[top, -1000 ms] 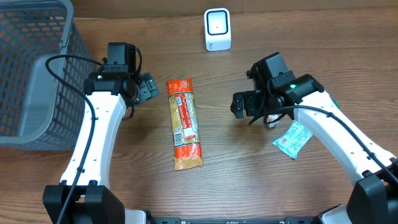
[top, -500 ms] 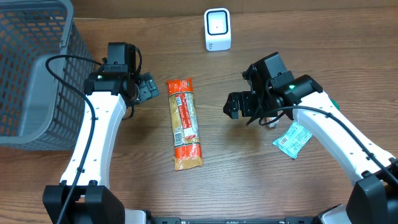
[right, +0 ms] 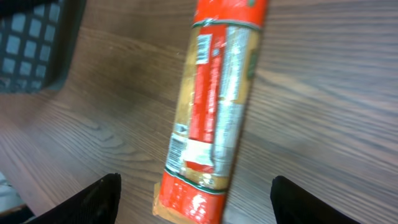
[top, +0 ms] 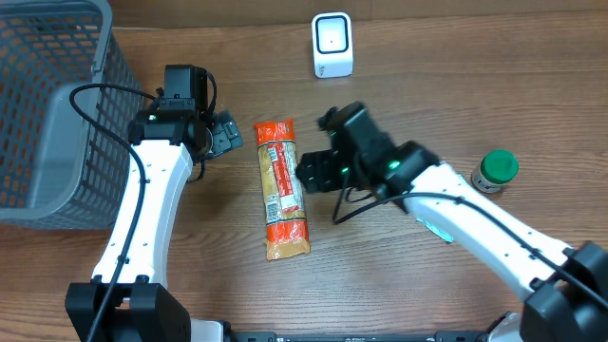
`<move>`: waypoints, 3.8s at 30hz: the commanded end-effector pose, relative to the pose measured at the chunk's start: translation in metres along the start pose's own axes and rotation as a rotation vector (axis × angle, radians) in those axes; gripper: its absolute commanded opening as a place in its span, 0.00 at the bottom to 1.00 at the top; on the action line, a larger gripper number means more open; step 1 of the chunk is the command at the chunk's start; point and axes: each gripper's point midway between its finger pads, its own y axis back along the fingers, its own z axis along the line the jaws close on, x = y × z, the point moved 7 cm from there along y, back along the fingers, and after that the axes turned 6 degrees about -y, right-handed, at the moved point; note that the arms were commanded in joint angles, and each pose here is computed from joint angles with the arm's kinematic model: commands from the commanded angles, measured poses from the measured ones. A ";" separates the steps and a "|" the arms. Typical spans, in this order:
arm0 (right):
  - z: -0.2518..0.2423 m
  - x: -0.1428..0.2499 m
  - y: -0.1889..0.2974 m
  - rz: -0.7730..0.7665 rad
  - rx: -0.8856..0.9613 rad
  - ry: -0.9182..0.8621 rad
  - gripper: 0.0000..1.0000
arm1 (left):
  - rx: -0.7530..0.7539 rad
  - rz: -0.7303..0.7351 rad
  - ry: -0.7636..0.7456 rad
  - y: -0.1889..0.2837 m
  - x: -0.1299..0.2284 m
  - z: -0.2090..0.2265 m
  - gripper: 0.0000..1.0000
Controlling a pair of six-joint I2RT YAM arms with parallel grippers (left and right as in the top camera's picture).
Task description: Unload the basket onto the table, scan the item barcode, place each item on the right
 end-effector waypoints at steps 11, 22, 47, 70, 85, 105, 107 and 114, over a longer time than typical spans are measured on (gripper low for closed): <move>0.018 0.051 -0.103 0.001 0.163 0.115 0.58 | -0.010 -0.001 -0.011 -0.001 -0.001 0.001 1.00; 0.018 0.051 -0.103 0.003 0.164 0.115 0.50 | -0.010 -0.001 -0.011 -0.001 -0.001 0.001 1.00; 0.025 0.030 -0.078 -0.118 0.203 0.126 0.52 | -0.010 -0.001 -0.011 -0.001 -0.001 0.001 1.00; 0.007 0.047 -0.117 -0.028 0.232 0.114 0.33 | -0.010 -0.001 -0.011 -0.001 -0.001 0.001 1.00; 0.010 0.041 -0.099 -0.032 0.233 0.151 0.04 | -0.010 -0.001 -0.011 -0.001 -0.001 0.001 1.00; 0.011 0.085 -0.069 0.351 0.062 0.610 0.04 | -0.010 -0.001 -0.011 -0.001 -0.001 0.001 1.00; 0.012 0.089 -0.068 0.376 0.029 0.657 0.04 | -0.010 -0.001 -0.011 -0.001 -0.001 0.001 1.00; 0.006 0.099 -0.063 0.462 -0.009 0.821 0.05 | -0.010 -0.001 -0.011 -0.001 -0.001 0.001 1.00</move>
